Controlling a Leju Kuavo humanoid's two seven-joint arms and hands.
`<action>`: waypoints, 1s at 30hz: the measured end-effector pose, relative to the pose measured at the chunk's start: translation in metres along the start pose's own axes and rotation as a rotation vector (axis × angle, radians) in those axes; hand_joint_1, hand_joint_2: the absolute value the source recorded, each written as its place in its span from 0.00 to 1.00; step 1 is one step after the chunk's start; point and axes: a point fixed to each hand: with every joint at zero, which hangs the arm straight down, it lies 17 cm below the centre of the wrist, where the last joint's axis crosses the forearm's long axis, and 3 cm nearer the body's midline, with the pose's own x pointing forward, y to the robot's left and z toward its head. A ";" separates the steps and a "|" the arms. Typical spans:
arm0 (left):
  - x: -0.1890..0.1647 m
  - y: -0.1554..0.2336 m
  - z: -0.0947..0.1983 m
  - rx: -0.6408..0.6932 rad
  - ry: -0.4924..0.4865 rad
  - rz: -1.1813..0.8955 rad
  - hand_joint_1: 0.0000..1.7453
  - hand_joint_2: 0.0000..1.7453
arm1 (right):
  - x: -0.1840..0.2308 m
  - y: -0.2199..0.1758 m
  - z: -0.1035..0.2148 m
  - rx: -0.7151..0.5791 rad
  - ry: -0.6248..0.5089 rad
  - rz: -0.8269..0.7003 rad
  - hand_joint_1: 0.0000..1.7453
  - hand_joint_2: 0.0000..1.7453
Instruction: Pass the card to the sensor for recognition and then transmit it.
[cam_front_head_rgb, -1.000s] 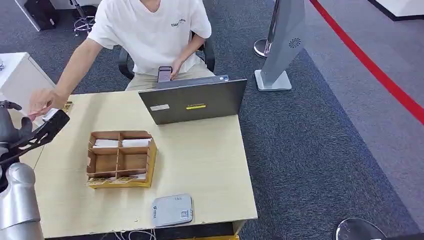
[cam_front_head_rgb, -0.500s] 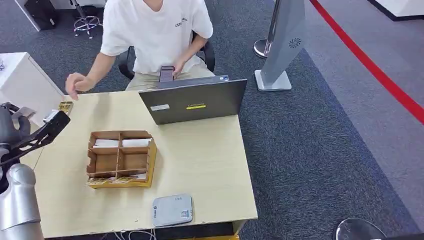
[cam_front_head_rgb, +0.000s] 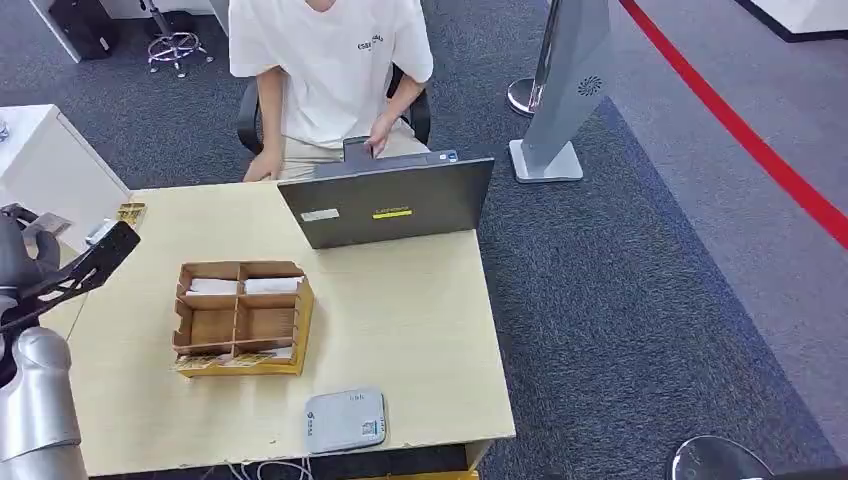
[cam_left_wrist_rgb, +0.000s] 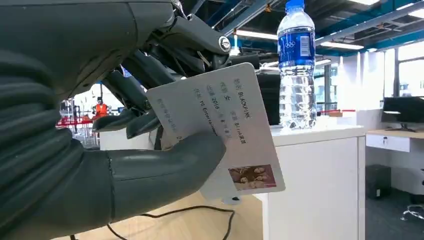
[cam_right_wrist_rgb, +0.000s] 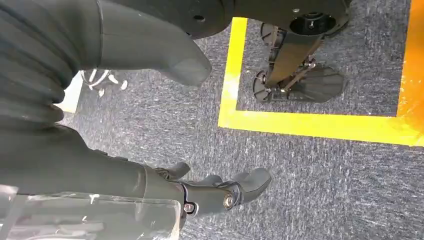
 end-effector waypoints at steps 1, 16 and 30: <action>0.001 0.000 0.000 0.003 -0.006 -0.001 1.00 1.00 | 0.000 0.000 0.000 -0.002 0.000 0.001 0.00 1.00; 0.240 -0.009 0.122 -0.011 -0.532 0.116 1.00 1.00 | -0.003 -0.004 0.000 -0.024 0.009 -0.075 0.00 1.00; 0.288 -0.001 0.165 -0.010 -0.660 0.160 1.00 1.00 | -0.008 -0.003 0.000 -0.023 0.025 -0.071 0.00 1.00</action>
